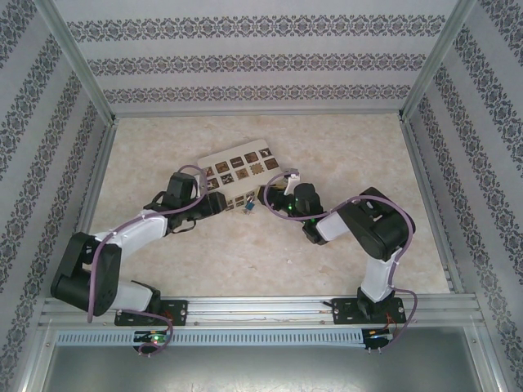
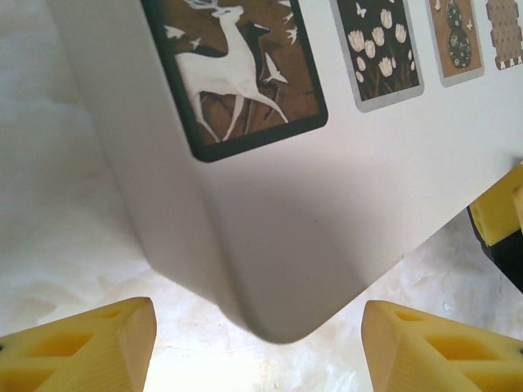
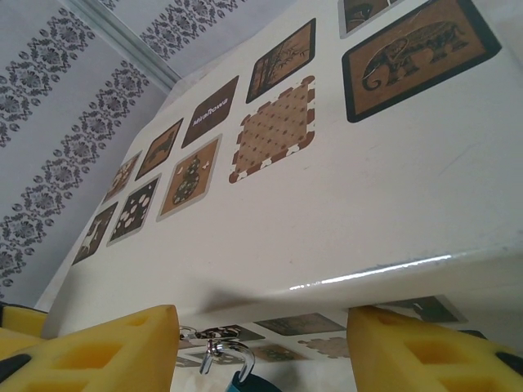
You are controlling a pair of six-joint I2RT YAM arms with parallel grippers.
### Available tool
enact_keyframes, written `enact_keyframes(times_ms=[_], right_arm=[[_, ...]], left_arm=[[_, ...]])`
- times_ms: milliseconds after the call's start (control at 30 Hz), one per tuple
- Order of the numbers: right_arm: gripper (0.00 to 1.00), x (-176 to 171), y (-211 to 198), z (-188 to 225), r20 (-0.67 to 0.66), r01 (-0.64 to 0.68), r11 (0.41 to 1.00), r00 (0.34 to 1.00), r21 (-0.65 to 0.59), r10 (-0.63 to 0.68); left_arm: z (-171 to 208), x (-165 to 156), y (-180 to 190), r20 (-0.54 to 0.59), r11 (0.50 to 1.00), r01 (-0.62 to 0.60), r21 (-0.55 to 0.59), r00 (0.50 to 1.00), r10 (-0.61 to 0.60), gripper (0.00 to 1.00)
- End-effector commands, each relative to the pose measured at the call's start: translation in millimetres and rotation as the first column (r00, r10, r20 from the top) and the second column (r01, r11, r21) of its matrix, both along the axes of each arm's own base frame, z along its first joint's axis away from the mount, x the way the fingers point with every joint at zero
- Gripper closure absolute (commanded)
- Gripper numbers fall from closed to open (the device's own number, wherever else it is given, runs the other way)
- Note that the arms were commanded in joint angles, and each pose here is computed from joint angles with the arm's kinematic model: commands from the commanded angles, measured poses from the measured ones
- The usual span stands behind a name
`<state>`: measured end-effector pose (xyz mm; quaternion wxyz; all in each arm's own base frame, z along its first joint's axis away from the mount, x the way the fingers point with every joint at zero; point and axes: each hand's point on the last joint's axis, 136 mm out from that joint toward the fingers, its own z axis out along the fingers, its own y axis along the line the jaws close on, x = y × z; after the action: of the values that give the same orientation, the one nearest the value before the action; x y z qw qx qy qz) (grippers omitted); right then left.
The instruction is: Unlock a padlock with a key
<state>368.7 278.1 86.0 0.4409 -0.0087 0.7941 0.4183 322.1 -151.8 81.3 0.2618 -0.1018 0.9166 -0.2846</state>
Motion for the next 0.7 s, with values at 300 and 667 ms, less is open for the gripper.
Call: enact_keyframes(times_ms=[300,667], right_arm=[[0.41,-21,-22,14,0.041,0.023,1.000,0.999,0.006,-0.023],[0.29,-47,-1,18,0.011,-0.104,0.989,0.995,0.106,0.103]], left_arm=[[65,9,12,0.149,0.996,-0.010,0.090,0.989,-0.003,0.32],[89,39,-13,0.196,0.997,0.072,0.035,0.978,-0.077,0.52]])
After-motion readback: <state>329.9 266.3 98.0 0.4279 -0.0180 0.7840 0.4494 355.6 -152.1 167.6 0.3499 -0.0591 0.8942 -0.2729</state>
